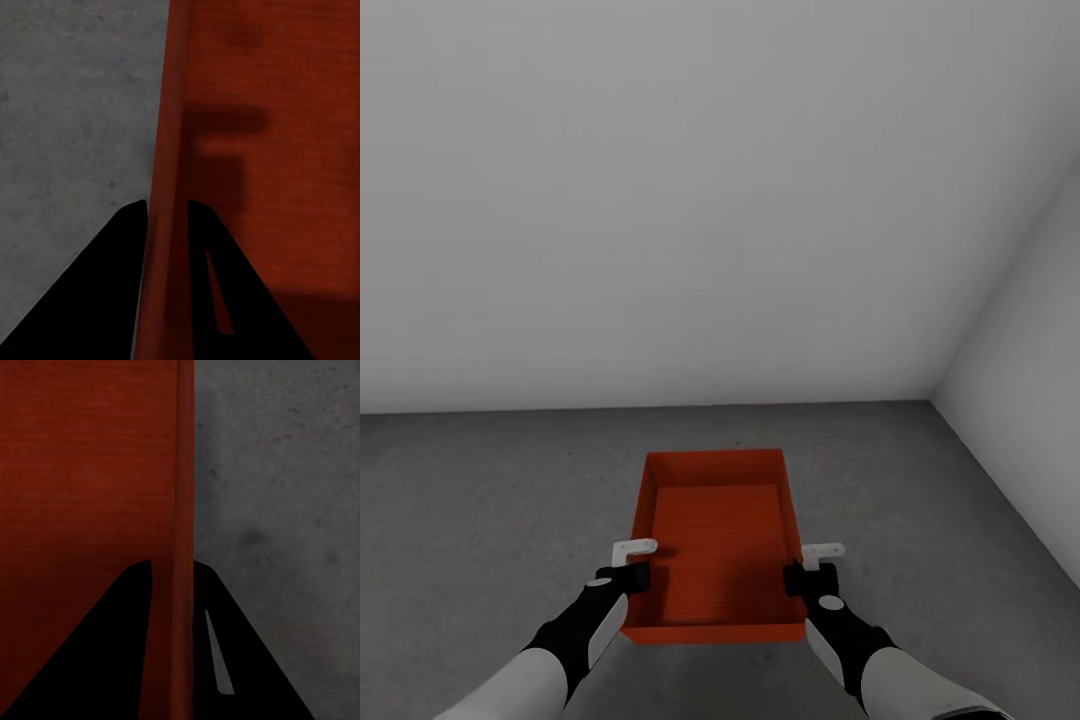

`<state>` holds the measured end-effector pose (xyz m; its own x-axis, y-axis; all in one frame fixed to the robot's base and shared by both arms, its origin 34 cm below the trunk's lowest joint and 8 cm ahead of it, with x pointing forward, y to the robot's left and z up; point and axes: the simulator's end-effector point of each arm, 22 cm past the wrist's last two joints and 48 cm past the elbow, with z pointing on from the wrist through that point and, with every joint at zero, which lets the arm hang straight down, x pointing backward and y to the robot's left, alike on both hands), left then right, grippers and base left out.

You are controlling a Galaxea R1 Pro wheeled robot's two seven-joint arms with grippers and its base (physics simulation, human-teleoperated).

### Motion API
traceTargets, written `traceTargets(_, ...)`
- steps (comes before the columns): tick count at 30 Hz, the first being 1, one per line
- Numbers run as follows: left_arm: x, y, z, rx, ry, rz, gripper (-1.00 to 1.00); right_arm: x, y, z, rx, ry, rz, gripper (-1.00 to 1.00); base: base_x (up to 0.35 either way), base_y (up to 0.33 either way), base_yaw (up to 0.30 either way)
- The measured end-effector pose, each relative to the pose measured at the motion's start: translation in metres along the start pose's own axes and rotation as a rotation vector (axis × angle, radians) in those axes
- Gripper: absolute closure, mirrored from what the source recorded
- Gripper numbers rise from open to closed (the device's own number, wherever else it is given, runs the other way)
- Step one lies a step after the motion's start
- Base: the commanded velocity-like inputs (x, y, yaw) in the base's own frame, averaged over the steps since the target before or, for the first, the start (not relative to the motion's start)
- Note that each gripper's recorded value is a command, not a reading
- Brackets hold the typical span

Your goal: Move the two storage containers from the living room to the garage. In the garage, place one container on the floor and stack the other container on top of it (either order is fine).

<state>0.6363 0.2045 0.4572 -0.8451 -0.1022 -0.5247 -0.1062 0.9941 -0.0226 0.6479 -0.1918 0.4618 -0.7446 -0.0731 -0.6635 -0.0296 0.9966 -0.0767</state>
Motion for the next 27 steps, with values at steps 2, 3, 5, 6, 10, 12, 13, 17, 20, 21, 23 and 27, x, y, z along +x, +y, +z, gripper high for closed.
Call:
traceTargets(2, 0.002, 0.000, 0.003, 0.000, 0.000, 0.000, 1.00, 0.003, 0.000, 0.003, 0.000, 0.000, 0.000, 1.00, 0.000, 0.000, 0.000)
traceTargets(3, 0.004, 0.000, 0.005, 0.000, 0.000, 0.001, 1.00, 0.005, 0.000, 0.004, 0.000, 0.001, 0.001, 1.00, 0.000, 0.000, 0.000)
traceTargets(5, 0.006, 0.000, 0.008, 0.000, 0.000, 0.001, 1.00, 0.008, 0.001, 0.006, 0.000, 0.001, 0.001, 1.00, 0.000, 0.000, 0.000)
traceTargets(6, 0.007, 0.000, 0.009, 0.000, 0.001, 0.002, 1.00, 0.009, 0.001, 0.008, 0.000, 0.001, 0.002, 1.00, 0.000, 0.000, 0.000)
traceTargets(10, 0.012, 0.001, 0.015, 0.000, 0.001, 0.001, 1.00, 0.015, 0.002, 0.013, 0.000, 0.001, 0.002, 1.00, 0.000, 0.000, 0.000)
traceTargets(12, 0.014, 0.001, 0.018, 0.000, 0.001, 0.002, 1.00, 0.018, 0.002, 0.015, -0.001, 0.001, 0.002, 1.00, 0.000, 0.000, 0.000)
traceTargets(13, 0.016, 0.001, 0.020, 0.000, 0.001, 0.001, 1.00, 0.020, 0.002, 0.017, -0.001, 0.001, 0.002, 1.00, 0.000, 0.000, 0.000)
traceTargets(17, 0.020, 0.001, 0.026, 0.000, 0.000, 0.002, 1.00, 0.026, 0.003, 0.022, 0.000, 0.001, 0.003, 1.00, 0.000, 0.000, 0.000)
traceTargets(20, 0.024, 0.001, 0.030, 0.000, -0.001, 0.002, 1.00, 0.030, 0.003, 0.026, 0.000, -0.001, 0.003, 1.00, 0.000, 0.000, 0.000)
traceTargets(21, 0.025, 0.001, 0.032, 0.000, -0.001, 0.002, 1.00, 0.031, 0.003, 0.027, 0.000, -0.001, 0.002, 1.00, 0.000, 0.000, 0.000)
traceTargets(23, 0.028, 0.002, 0.035, 0.000, -0.001, 0.002, 1.00, 0.035, 0.004, 0.029, 0.000, -0.001, 0.003, 1.00, 0.000, 0.000, 0.000)
traceTargets(27, 0.033, 0.002, 0.041, 0.000, -0.002, 0.003, 1.00, 0.041, 0.004, 0.035, 0.000, -0.002, 0.003, 1.00, 0.000, 0.000, 0.000)
